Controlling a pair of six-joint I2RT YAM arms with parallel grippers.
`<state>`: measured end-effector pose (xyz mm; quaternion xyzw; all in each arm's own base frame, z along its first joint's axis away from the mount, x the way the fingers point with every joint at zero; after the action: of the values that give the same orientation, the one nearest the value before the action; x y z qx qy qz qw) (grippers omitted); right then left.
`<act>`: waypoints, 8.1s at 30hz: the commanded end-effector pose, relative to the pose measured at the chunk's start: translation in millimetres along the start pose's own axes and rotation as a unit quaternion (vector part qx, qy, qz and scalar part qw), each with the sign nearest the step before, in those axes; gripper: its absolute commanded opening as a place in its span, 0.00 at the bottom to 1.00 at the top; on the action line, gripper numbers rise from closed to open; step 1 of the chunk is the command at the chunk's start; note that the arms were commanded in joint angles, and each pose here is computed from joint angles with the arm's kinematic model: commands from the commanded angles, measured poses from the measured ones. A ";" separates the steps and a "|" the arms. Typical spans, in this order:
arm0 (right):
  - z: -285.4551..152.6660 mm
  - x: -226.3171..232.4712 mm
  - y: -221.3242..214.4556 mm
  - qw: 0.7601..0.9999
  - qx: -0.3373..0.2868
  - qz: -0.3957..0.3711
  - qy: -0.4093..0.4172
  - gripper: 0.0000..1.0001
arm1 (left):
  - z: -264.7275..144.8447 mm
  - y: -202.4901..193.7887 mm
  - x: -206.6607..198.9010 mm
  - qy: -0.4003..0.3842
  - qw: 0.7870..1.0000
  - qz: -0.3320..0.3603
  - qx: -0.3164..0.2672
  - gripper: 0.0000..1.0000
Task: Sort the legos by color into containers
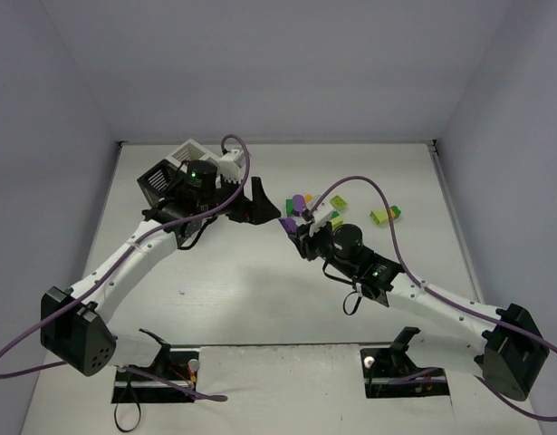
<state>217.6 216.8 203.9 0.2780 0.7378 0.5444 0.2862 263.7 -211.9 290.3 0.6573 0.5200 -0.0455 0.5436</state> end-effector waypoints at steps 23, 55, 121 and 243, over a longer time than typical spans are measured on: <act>7.8 17.4 44.9 0.994 -0.100 0.005 0.036 0.00 | 28.6 -6.9 -26.5 -0.100 0.994 0.015 0.028 0.65; -2.2 -21.8 20.9 0.994 -0.031 0.000 -0.102 0.73 | -125.2 116.9 125.9 0.396 0.874 -0.045 -0.278 0.05; 77.4 -215.5 -57.3 0.951 0.212 0.083 -0.209 0.55 | -71.3 20.3 54.3 0.235 0.964 0.073 -0.104 0.76; 1.1 -35.2 2.0 0.997 -0.024 0.017 -0.077 0.64 | -39.3 93.8 62.5 0.288 0.941 -0.009 -0.178 0.09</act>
<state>228.3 199.7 197.5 0.2715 0.7438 0.5316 0.3007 321.2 -148.6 306.6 0.5524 0.6660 0.1783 0.4686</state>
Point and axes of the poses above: each gripper's point midway between its finger pads, its own z axis out along the fingers, its own x axis along the line the jaws close on, y = z × x, the point moved 7 cm from there along -z, back along the fingers, and after that the axes turned 7 degrees about -z, right-handed, at the moved point
